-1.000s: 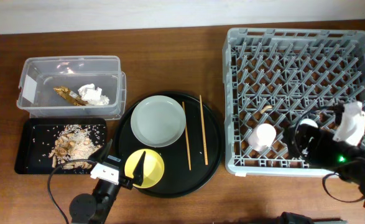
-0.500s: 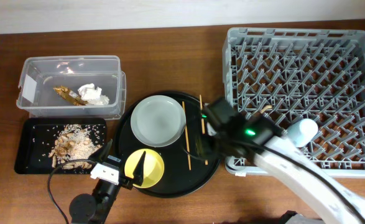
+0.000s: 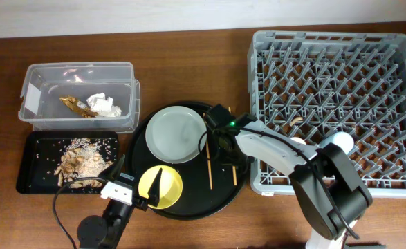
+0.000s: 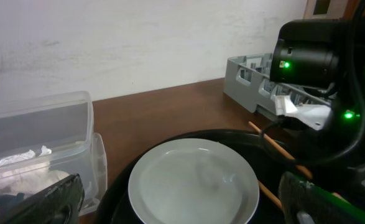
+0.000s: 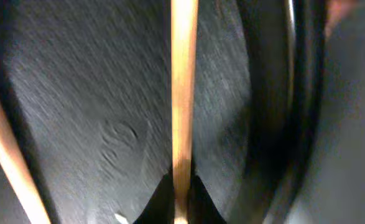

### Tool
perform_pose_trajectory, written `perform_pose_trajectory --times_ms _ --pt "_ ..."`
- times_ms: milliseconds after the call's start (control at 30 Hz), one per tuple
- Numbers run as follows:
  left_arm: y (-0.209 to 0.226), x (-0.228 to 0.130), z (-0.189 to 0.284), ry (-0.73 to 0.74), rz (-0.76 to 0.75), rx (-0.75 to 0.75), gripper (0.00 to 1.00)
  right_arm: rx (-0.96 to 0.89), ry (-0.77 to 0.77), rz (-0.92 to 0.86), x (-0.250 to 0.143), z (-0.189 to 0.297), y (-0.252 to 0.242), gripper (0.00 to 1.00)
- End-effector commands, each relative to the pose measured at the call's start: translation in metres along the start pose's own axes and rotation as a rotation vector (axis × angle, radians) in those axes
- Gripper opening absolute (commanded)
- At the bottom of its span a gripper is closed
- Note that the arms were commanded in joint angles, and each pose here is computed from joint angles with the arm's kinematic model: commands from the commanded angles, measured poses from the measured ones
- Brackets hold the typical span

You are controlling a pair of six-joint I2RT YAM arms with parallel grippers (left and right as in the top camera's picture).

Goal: Sort waste into correct bins and load items into the dishwasher rack

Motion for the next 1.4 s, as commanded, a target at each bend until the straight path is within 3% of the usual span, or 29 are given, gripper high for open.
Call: perform_pose_trajectory --times_ms 0,67,133,200,333,467,500,533,667,700,733,800,900,1133,1167,1267,1367 --pt "0.000 -0.002 0.000 0.002 -0.008 -0.009 0.99 0.054 -0.148 0.068 0.015 0.062 0.001 0.04" --pt "0.000 -0.002 0.000 0.002 -0.008 -0.009 0.99 0.033 -0.257 0.091 0.019 0.099 -0.006 0.04" --pt "0.000 -0.002 0.000 0.002 -0.008 -0.009 0.99 -0.161 -0.508 0.024 0.016 0.165 -0.041 0.04" --pt "0.000 -0.002 0.000 0.002 -0.008 -0.009 0.99 -0.257 -0.569 -0.023 0.015 0.180 -0.059 0.04" --pt "0.000 -0.002 0.000 0.002 -0.008 -0.009 0.99 -0.326 -0.471 -0.101 0.035 0.149 -0.100 0.04" --pt "0.000 -0.002 0.000 0.002 -0.008 -0.009 0.99 -0.107 -0.282 -0.057 0.053 0.090 -0.106 0.04" --pt "0.000 -0.002 0.000 0.002 -0.008 -0.009 0.99 -0.041 -0.263 -0.055 0.053 0.087 -0.104 0.09" --pt "0.000 -0.002 0.000 0.002 -0.008 -0.009 0.99 0.006 -0.261 -0.022 0.052 0.089 -0.100 0.23" --pt "0.000 -0.002 0.000 0.002 -0.008 -0.009 0.99 0.085 -0.311 0.086 0.026 0.137 -0.065 0.40" --pt "0.000 -0.002 0.000 0.002 -0.008 -0.009 0.99 0.137 -0.319 0.162 0.017 0.145 -0.039 0.56" --pt "0.000 -0.002 0.000 0.002 -0.008 -0.009 0.99 0.160 -0.314 0.211 0.011 0.146 -0.021 0.64" --pt "0.000 -0.002 0.000 0.002 -0.008 -0.009 0.99 0.199 -0.276 0.215 -0.002 0.119 0.027 0.70" --pt "0.000 -0.002 0.000 0.002 -0.008 -0.009 0.99 0.208 -0.222 0.186 -0.006 0.069 0.056 0.68" --pt "0.000 -0.002 0.000 0.002 -0.008 -0.009 0.99 0.137 -0.050 0.135 -0.007 -0.010 0.066 0.50" --pt "0.000 -0.002 0.000 0.002 -0.008 -0.009 0.99 0.122 -0.021 0.134 -0.009 -0.020 0.065 0.44" --pt "0.000 -0.002 0.000 0.002 -0.008 -0.009 0.99 0.102 0.016 0.133 -0.014 -0.027 0.062 0.08" --pt "0.000 -0.002 0.000 0.002 -0.008 -0.009 0.99 0.087 -0.014 0.099 -0.007 -0.001 0.047 0.04"
Point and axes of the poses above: each gripper's point midway between its finger pads, its own z axis back along the fingers, its own y axis along the line the jaws close on, x = y × z, the point moved 7 cm from there along z, back along the fingers, and after that the axes turned 11 degrees about z, right-handed, at the moved point
